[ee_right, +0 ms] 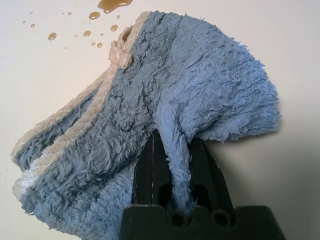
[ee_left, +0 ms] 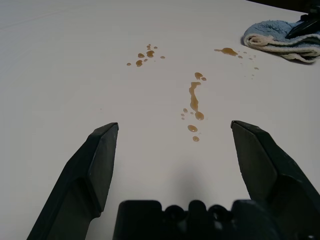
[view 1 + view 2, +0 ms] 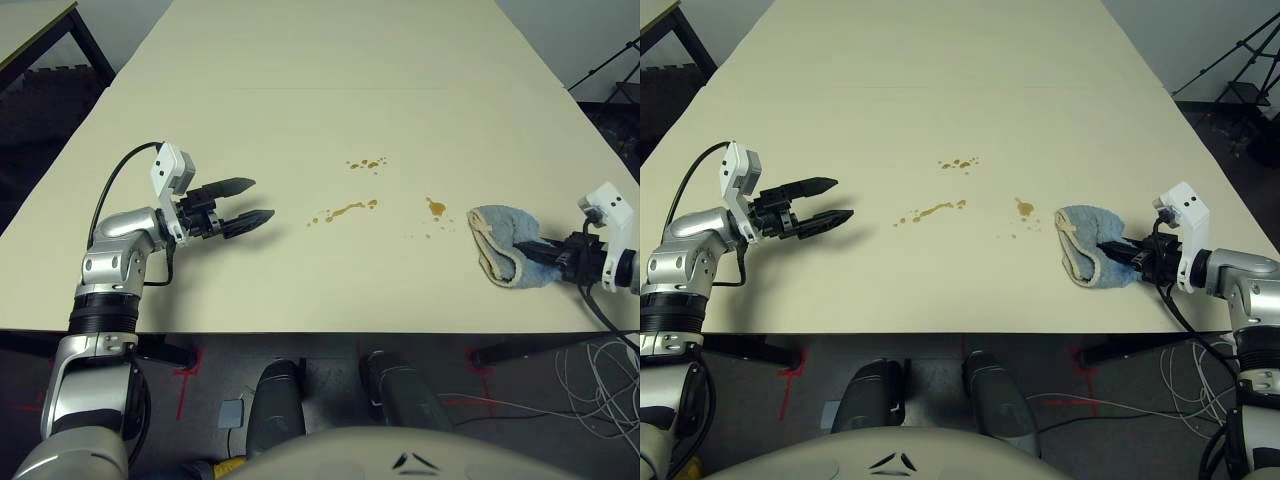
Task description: Wipe the water off the table with a rag.
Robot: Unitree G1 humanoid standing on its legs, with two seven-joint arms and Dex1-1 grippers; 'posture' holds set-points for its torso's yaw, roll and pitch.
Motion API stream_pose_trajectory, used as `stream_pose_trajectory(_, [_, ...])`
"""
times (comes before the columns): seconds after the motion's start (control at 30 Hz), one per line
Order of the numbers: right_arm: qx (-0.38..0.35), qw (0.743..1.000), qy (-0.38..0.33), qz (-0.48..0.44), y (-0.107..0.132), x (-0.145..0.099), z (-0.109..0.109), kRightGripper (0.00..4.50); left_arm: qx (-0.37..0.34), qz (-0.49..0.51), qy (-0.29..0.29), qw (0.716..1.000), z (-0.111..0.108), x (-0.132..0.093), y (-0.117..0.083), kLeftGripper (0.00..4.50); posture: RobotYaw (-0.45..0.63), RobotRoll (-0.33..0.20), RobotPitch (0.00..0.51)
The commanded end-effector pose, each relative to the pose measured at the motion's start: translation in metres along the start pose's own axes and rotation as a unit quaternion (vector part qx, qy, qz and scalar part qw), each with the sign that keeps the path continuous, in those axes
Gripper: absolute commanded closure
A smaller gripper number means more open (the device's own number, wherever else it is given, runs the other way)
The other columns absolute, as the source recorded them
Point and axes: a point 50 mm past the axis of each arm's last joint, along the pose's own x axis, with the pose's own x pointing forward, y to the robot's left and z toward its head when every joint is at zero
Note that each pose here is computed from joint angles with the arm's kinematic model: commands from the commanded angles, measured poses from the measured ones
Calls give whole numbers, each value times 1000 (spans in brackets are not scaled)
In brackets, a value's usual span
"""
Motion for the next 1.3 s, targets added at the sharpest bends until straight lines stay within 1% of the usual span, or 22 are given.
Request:
stream_pose_trajectory(0.03, [20,1000,11,3,1,4,-7,4449,6,-2,11,1000,-1,1,0,0,-215,0,129])
stream_pose_trajectory(0.17, [40,998,-48,0,-1,1,14,4459,6,0,12,1000,-2,0,0,0,-215,0,128])
stream_pose_trajectory(0.2, [47,996,-76,-4,-2,-1,24,4461,6,0,12,1000,-3,0,0,0,-213,0,127])
stream_pose_trajectory(0.37, [67,985,-157,-4,-2,-2,56,4464,5,2,13,1000,-4,-1,0,0,-210,0,123])
stream_pose_trajectory(0.47, [74,980,-184,0,1,4,69,4467,6,2,15,1000,-5,-1,-1,0,-209,0,122])
stream_pose_trajectory(0.53, [74,980,-186,2,4,7,73,4467,5,2,14,1000,-5,-1,-1,0,-207,0,122])
stream_pose_trajectory(0.6, [69,982,-175,3,6,14,72,4467,5,1,13,1000,-5,-1,-1,0,-206,0,122])
stream_pose_trajectory(0.7, [52,990,-134,-4,8,27,62,4468,6,1,13,1000,-4,-2,-2,0,-201,0,124])
stream_pose_trajectory(0.83, [39,994,-102,-12,9,38,52,4477,8,3,16,1000,-4,-4,-1,0,-197,0,125])
stream_pose_trajectory(0.93, [35,997,-69,-15,15,54,36,4480,9,4,20,1000,-5,-7,-2,0,-191,0,127])
stream_pose_trajectory(1.03, [37,998,-54,3,24,67,28,4482,9,4,21,1000,-5,-7,-3,0,-189,0,129])
stream_pose_trajectory(1.17, [40,997,-51,42,40,78,27,4483,8,4,22,1000,-5,-8,-3,0,-187,0,131])
stream_pose_trajectory(1.3, [36,994,-43,89,62,91,24,4483,8,3,24,1000,-6,-7,-4,0,-187,0,131])
